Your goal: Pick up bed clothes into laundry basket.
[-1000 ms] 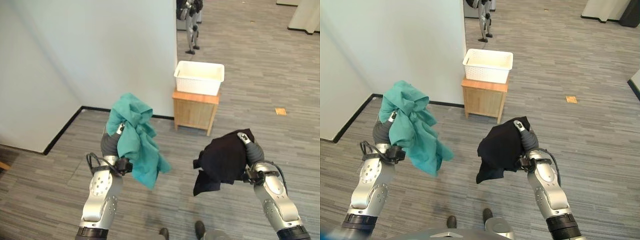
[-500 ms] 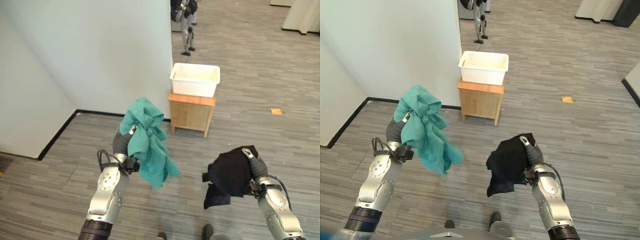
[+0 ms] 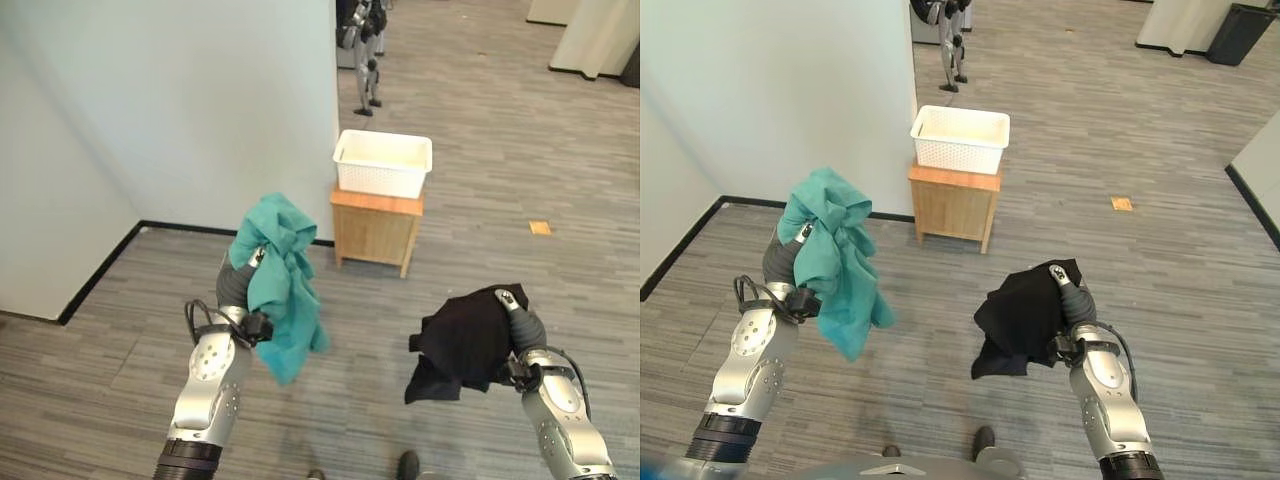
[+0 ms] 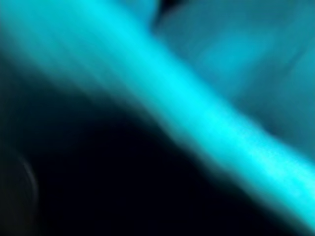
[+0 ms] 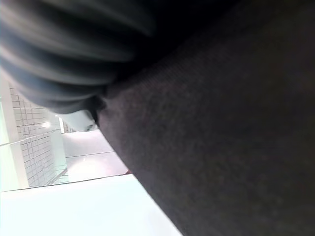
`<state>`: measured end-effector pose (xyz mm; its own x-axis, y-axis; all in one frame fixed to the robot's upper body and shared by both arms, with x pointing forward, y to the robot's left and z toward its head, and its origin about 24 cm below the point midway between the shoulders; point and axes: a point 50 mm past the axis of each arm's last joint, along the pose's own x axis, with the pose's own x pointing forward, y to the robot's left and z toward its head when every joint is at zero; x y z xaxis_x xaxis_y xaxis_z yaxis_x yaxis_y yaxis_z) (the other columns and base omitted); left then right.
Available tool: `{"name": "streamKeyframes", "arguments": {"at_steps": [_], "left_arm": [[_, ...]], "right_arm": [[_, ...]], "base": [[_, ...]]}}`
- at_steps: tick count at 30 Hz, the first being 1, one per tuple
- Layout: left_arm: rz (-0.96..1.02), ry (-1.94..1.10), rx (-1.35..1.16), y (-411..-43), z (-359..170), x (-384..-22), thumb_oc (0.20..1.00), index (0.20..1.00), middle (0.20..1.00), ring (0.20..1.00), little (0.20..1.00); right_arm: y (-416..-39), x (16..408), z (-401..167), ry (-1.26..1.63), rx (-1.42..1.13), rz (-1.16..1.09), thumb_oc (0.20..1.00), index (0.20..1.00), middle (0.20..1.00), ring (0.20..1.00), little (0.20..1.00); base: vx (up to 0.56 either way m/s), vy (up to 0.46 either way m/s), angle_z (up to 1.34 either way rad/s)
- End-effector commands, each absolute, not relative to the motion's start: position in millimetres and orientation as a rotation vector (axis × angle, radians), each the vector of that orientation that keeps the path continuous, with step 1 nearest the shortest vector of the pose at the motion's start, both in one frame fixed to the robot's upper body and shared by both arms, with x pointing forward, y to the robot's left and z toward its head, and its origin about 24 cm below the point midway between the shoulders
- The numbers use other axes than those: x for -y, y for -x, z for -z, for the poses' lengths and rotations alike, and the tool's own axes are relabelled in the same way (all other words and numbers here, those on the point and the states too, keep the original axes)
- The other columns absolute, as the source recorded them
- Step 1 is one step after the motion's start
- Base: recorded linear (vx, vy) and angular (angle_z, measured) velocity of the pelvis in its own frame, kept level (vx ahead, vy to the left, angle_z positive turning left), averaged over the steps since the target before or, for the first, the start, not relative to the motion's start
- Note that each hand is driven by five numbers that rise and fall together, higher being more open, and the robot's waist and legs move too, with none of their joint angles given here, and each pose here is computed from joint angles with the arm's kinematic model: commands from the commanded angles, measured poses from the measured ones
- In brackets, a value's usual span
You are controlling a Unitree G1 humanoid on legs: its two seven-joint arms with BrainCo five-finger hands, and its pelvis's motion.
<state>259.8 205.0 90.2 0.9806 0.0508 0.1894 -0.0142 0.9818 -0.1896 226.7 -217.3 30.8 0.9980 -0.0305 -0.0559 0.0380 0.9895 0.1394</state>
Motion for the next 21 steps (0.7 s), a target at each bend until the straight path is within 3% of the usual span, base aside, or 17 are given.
{"name": "streamKeyframes", "arguments": {"at_steps": [1, 11, 21], "left_arm": [[0.009, 0.143, 0.347, -272, -122, -205, 0.2, 0.2, 0.2, 0.2, 0.2], [0.031, 0.168, 0.249, -263, -101, -207, 0.2, 0.2, 0.2, 0.2, 0.2], [0.136, 0.186, 0.273, -281, -108, -176, 0.2, 0.2, 0.2, 0.2, 0.2]], "right_arm": [[-242, 214, -71, -0.127, 0.163, -0.003, 0.2, 0.2, 0.2, 0.2, 0.2], [-255, 190, -78, -0.125, 0.185, -0.082, 0.2, 0.2, 0.2, 0.2, 0.2], [-226, 231, -48, -0.094, 0.061, 0.093, 0.2, 0.2, 0.2, 0.2, 0.2]], "base": [[0.03, 0.069, -0.01], [0.12, 0.082, -0.14], [0.4, -0.216, 0.22]]}}
